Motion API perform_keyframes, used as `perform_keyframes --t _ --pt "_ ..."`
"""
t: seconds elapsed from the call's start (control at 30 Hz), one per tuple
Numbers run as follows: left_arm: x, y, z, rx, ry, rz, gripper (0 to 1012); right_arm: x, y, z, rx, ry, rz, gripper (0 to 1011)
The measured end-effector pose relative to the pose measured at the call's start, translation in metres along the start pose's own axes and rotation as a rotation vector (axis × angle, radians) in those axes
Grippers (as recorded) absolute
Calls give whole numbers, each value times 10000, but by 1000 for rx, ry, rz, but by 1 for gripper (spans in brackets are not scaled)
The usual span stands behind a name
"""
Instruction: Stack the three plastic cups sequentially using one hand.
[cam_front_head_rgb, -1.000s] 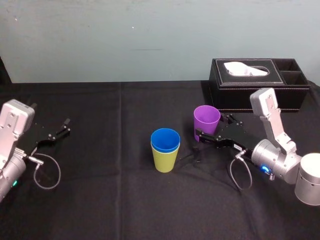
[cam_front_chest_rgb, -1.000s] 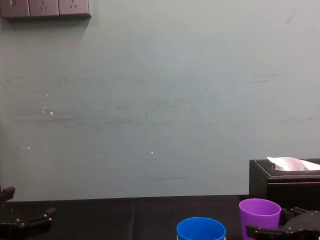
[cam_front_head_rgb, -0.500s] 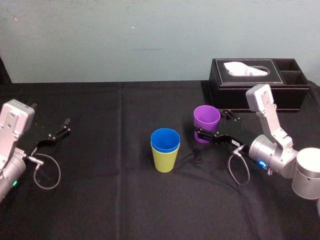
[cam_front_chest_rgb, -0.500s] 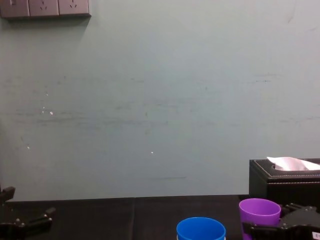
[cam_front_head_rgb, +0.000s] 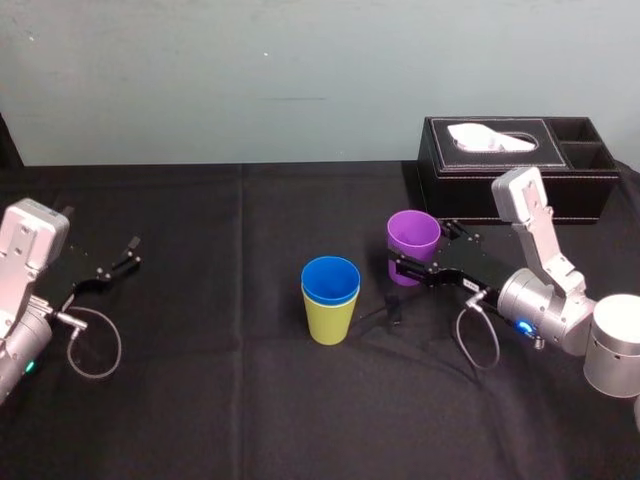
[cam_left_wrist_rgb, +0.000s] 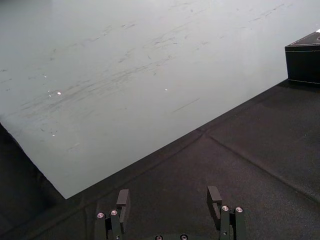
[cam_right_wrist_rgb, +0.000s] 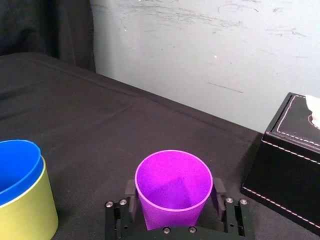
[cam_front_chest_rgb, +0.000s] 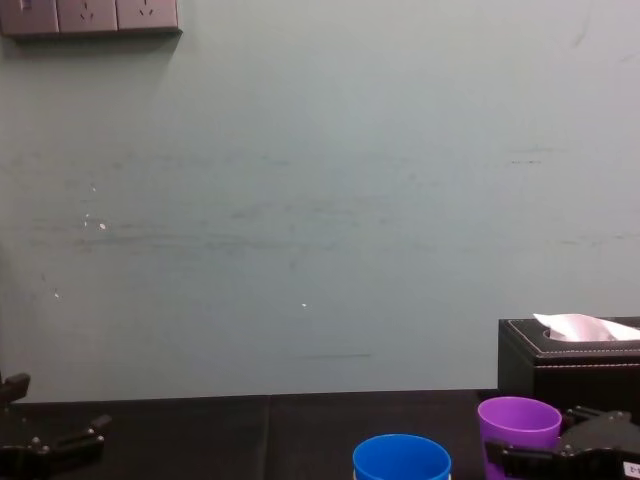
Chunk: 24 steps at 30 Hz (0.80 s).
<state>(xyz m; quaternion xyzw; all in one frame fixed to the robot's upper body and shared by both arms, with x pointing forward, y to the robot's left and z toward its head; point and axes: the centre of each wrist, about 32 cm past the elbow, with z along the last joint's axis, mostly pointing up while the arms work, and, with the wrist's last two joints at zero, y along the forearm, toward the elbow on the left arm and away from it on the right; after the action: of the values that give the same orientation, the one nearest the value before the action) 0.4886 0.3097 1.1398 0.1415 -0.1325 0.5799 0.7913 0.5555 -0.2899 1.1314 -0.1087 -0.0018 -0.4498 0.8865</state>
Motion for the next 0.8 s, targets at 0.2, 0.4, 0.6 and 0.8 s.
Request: perform_keyframes --t 0.2,0.4,0.6,0.8 --pt "0 0 0 0 0 0 1010 1 -3 -1 0 0 -2 802" --pt "0 0 0 0 0 0 1010 1 -5 -2 0 0 -3 743" --pt "0 0 0 0 0 0 1010 0 -6 -3 0 0 -3 731" --pt "0 0 0 0 0 0 1010 0 -7 -4 0 0 -3 731"
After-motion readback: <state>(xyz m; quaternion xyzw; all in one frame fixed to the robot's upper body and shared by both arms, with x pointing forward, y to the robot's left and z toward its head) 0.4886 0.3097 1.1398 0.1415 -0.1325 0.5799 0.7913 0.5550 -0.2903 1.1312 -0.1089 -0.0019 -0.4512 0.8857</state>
